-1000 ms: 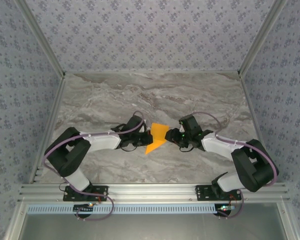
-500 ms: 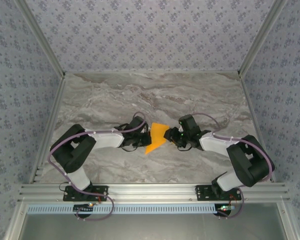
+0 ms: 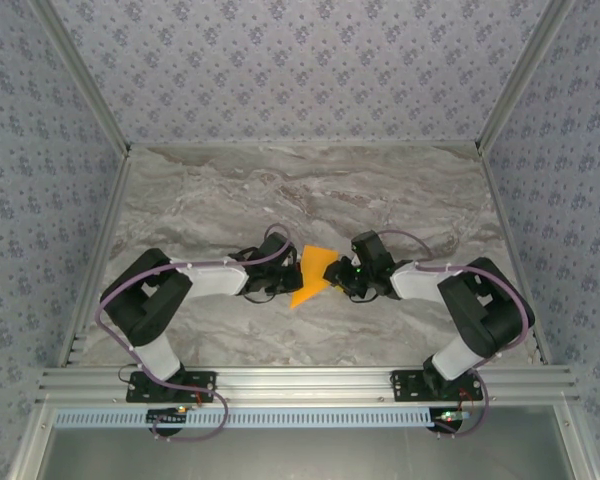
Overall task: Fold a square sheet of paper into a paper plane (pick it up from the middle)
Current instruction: Third fold the triangle at the center of the table, then fourth fold the wing at the center of the table.
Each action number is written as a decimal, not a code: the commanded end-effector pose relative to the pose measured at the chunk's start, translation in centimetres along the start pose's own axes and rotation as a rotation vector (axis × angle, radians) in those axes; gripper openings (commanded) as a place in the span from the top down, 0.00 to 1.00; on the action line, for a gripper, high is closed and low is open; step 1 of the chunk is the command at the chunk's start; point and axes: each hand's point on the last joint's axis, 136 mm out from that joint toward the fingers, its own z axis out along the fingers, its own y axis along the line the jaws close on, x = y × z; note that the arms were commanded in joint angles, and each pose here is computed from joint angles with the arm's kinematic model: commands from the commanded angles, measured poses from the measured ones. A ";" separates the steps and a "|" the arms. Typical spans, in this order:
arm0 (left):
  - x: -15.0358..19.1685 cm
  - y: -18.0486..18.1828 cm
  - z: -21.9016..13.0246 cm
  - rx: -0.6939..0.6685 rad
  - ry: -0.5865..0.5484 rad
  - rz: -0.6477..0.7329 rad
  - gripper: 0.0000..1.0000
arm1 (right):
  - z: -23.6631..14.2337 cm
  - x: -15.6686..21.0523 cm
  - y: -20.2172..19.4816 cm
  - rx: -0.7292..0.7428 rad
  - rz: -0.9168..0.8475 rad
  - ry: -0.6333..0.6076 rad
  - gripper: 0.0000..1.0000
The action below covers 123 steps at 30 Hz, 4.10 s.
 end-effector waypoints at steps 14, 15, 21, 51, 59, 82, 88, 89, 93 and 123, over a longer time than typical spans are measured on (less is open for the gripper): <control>1.6 3.0 0.6 -0.118 0.041 -0.016 1.00 | -0.8 -0.2 0.3 0.023 -0.004 -0.037 0.72; 1.5 3.0 0.6 -0.117 0.040 -0.014 1.00 | -0.9 -0.2 0.2 0.030 -0.005 -0.040 0.72; 1.5 3.0 0.6 -0.119 0.040 -0.015 1.00 | -1.0 -0.1 0.0 0.037 -0.008 -0.041 0.71; 0.1 1.2 -1.3 -0.090 0.010 0.035 0.98 | 0.6 0.0 2.0 -0.074 0.016 0.009 0.91; -1.9 -1.0 -6.0 -0.028 -0.091 0.111 0.66 | -1.3 -0.6 2.3 0.010 -0.017 -0.076 0.98; -0.1 -4.7 -9.2 0.175 -0.408 0.798 0.16 | -2.2 -1.5 5.4 0.066 0.116 -0.075 1.00; 1.2 -5.6 -6.8 0.151 -0.406 1.030 0.22 | -2.0 -1.5 5.2 0.073 0.132 -0.058 1.00; 1.1 -5.5 -6.3 0.133 -0.399 1.047 0.23 | -2.0 -1.5 5.2 0.074 0.134 -0.056 1.00; 0.5 -5.2 -4.9 0.080 -0.418 1.099 0.27 | -2.0 -1.5 5.0 0.077 0.138 -0.047 1.00; -0.3 -4.5 -2.4 -0.012 -0.396 1.199 0.72 | -2.1 -1.3 4.7 0.076 0.167 0.004 0.82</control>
